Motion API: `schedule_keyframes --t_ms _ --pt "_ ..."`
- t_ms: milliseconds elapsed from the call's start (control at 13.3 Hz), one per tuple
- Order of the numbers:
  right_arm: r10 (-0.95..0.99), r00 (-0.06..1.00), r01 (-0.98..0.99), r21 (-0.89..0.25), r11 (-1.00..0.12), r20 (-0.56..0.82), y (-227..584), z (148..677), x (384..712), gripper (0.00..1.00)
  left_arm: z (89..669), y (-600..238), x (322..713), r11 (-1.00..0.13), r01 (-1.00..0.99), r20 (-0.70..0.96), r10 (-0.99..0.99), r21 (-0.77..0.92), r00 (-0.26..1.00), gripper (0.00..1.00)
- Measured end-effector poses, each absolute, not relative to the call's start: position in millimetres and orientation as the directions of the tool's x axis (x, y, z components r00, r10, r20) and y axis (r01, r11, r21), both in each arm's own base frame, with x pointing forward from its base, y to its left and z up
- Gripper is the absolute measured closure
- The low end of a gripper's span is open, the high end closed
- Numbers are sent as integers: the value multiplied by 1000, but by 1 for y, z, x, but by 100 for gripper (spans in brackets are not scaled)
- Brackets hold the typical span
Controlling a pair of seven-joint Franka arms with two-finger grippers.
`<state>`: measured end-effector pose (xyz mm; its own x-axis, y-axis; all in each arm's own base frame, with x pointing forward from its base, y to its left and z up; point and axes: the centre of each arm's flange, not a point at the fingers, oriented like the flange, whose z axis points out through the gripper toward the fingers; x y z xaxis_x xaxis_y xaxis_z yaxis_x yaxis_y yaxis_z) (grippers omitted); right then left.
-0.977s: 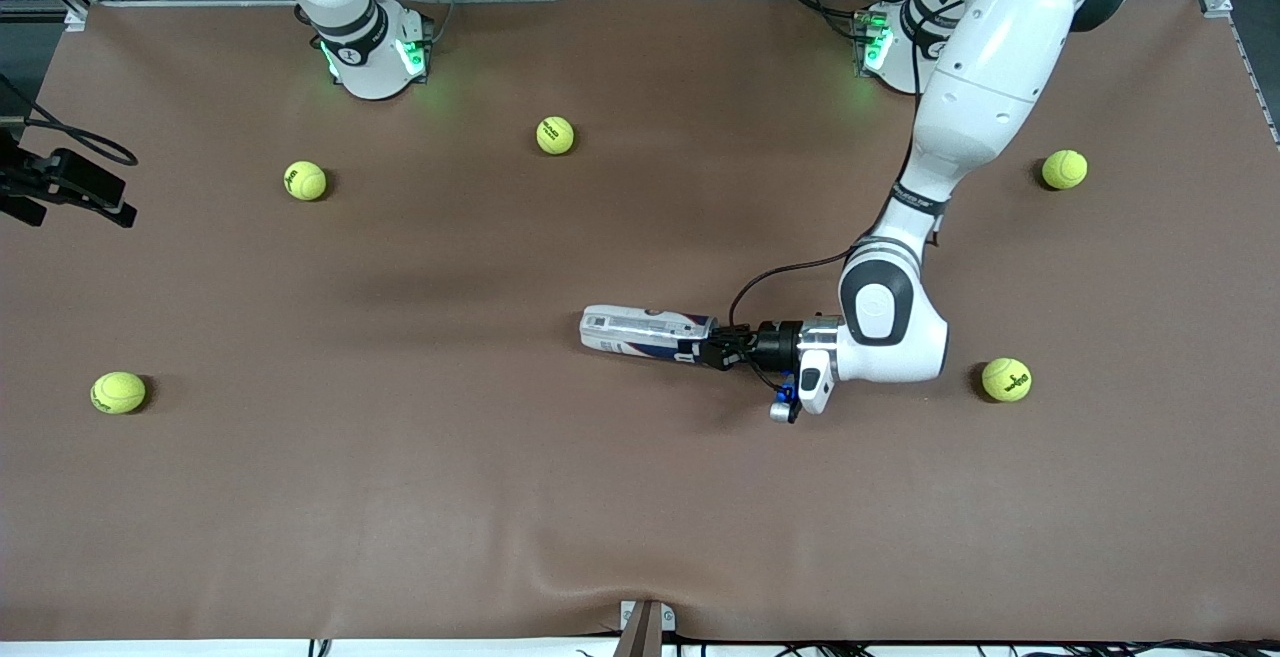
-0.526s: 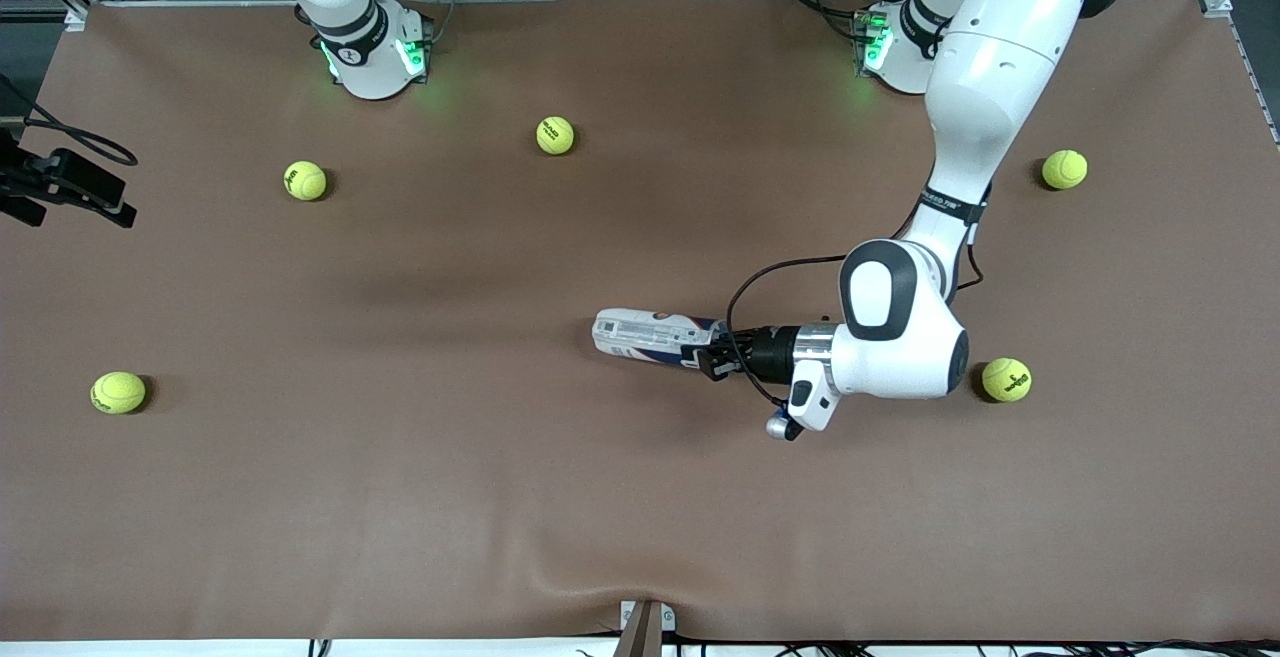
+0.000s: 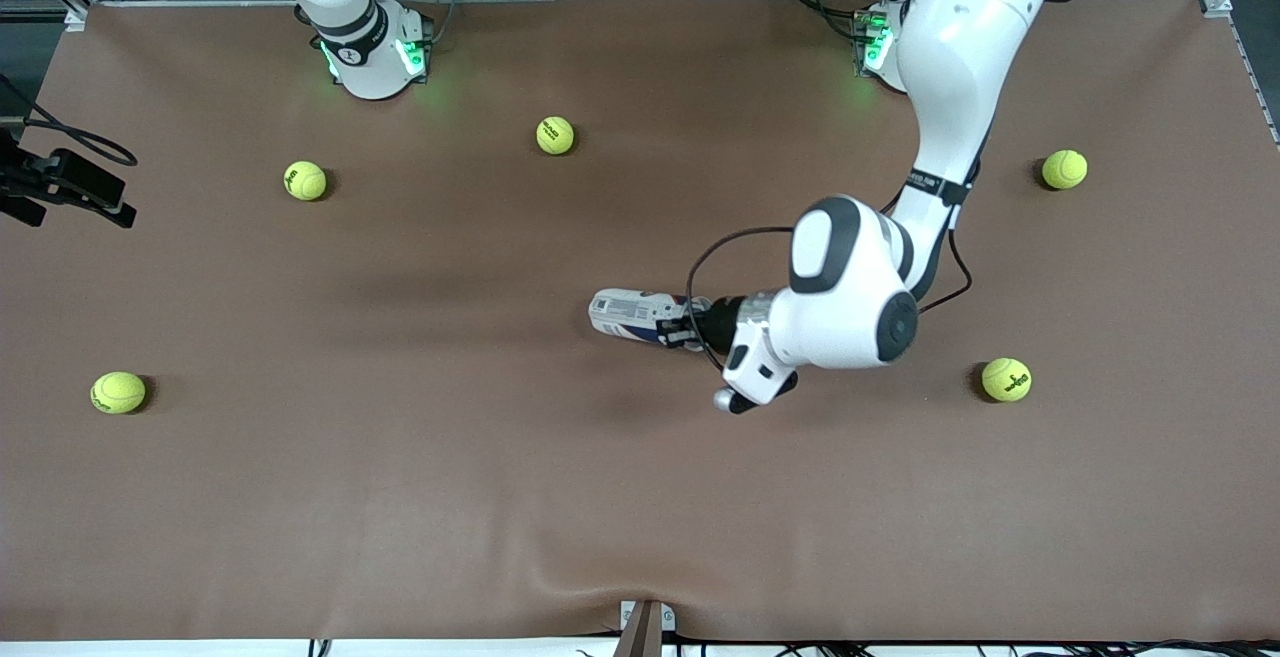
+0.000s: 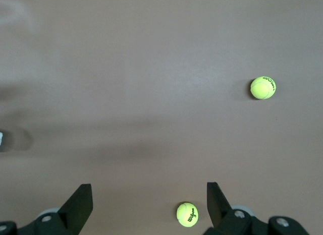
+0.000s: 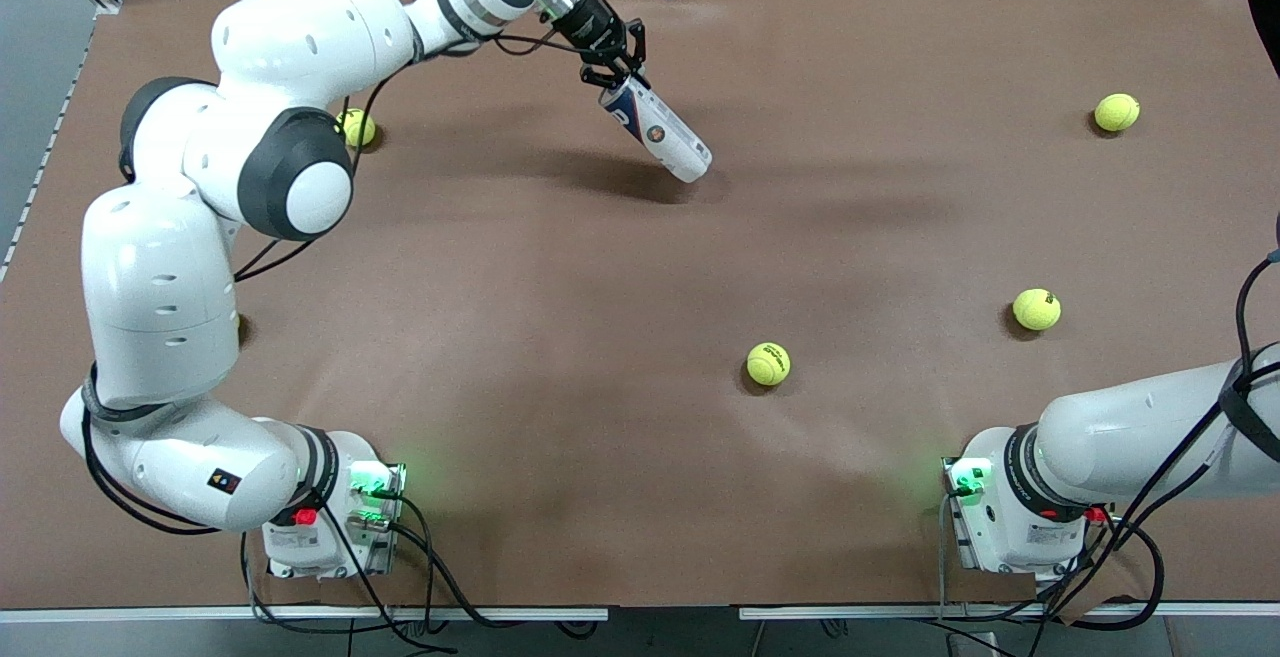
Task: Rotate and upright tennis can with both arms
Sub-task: 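Rotate the can upright with the left gripper and set it down, then open the left gripper and withdraw it from the upright can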
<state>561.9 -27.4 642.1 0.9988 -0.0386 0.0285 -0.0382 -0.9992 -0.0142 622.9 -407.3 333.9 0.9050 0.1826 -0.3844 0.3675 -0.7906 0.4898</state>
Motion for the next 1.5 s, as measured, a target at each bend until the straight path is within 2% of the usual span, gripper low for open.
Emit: schedule_keyframes --t_ms 300,751,1277,1427,1502 --pt "-39 999 -38 -14 -999 29 -28 642 562 0 358 -445 594 -888 211 -256 111 409 960 95" --pt "-38 999 -38 -14 -999 29 -27 642 562 0 393 -516 529 -989 -44 40 -39 140 998 95" --pt "-38 999 -38 -14 -999 29 -27 642 562 0 354 -553 490 -995 -103 101 -103 -5 990 95" --pt "-38 999 -38 -14 -999 29 -27 642 562 0 350 -552 491 -995 -102 101 -102 -12 990 79" --pt "-38 999 -38 -14 -999 29 -27 642 562 0 351 -551 493 -995 -99 104 -99 -11 990 68"
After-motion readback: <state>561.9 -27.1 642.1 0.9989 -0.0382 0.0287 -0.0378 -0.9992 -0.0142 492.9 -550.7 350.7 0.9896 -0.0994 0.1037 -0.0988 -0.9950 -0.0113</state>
